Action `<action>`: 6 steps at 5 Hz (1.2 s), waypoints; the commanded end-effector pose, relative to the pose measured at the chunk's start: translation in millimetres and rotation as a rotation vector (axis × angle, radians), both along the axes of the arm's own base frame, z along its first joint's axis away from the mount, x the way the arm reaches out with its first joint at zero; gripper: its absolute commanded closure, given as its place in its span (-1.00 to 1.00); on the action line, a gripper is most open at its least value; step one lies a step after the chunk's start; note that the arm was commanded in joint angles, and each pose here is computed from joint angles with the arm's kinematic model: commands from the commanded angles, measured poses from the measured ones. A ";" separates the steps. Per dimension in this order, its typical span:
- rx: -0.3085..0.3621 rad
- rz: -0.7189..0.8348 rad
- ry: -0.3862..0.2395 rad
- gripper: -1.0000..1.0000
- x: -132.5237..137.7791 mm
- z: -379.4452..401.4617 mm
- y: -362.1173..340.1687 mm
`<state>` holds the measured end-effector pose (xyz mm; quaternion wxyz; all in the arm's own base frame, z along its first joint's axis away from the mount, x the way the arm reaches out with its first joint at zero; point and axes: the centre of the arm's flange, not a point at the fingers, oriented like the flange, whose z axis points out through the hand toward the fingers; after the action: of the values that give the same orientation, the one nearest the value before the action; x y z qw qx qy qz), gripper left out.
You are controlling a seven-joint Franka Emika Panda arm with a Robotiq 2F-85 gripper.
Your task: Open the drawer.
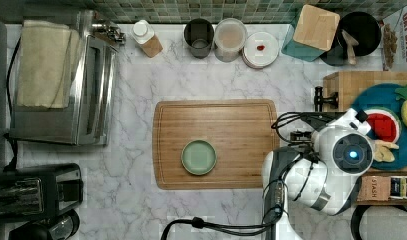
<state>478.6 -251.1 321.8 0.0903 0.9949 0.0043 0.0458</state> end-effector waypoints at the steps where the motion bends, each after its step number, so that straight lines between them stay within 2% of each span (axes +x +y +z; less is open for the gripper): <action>1: -0.069 -0.111 -0.013 -1.00 8.4 -45.0 11.3; 2: -0.103 -0.117 -0.015 -1.00 10.9 -61.7 -3.7; 3: -0.120 -0.110 -0.051 -1.00 6.4 -70.8 -17.4; 4: -0.123 -0.116 -0.046 -1.00 5.1 -67.3 -16.1; 5: -0.121 -0.138 0.049 -1.00 9.7 -53.5 -9.6; 6: -0.139 -0.139 0.041 -1.00 10.0 -46.1 -2.0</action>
<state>487.9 -248.8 255.2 0.1485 0.9885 -0.0290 0.0055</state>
